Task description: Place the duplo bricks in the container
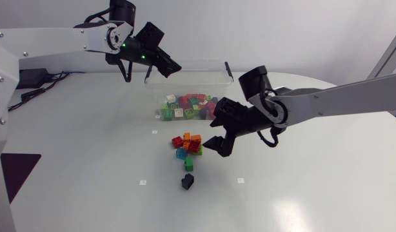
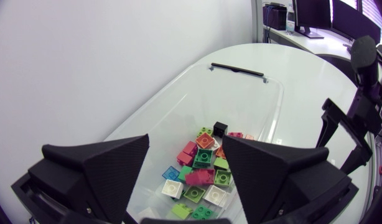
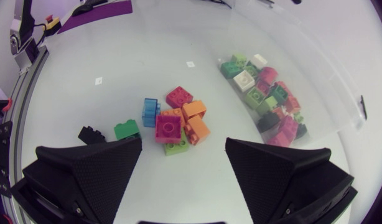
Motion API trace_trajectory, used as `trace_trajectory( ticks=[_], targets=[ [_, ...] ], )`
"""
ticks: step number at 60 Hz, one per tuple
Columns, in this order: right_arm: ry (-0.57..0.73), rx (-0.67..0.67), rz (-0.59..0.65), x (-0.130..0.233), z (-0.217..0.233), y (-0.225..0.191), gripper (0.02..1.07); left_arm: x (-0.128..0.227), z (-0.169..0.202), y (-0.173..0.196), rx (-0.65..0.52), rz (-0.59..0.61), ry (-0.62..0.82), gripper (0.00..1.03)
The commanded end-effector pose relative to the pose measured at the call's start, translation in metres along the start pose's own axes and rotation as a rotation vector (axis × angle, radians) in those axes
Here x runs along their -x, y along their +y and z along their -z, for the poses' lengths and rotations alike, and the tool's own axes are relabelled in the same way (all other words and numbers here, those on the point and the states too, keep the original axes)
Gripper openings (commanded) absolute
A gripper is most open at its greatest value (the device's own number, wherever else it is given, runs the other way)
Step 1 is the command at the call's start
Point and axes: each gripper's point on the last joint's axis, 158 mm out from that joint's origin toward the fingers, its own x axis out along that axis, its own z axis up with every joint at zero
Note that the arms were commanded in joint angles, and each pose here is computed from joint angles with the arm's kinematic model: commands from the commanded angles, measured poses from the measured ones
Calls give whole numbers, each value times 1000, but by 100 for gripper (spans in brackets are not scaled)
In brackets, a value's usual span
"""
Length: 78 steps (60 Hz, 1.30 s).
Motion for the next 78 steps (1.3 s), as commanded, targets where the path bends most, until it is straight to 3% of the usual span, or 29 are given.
trace_trajectory(
  ticks=[1, 41, 60, 78],
  targets=[
    [30, 19, -32, -12, 5, 6, 99, -3, -7, 3, 6, -1, -6, 98],
    [119, 43, -115, -39, 16, 16, 93, 80, -32, -8, -42, -24, 7, 98],
    [178, 70, -129, -56, 17, 23, 87, 126, -19, -24, -80, -41, 30, 98],
    [221, 79, -138, -71, 22, 24, 61, 152, 10, -45, -119, -30, 76, 98]
  ],
)
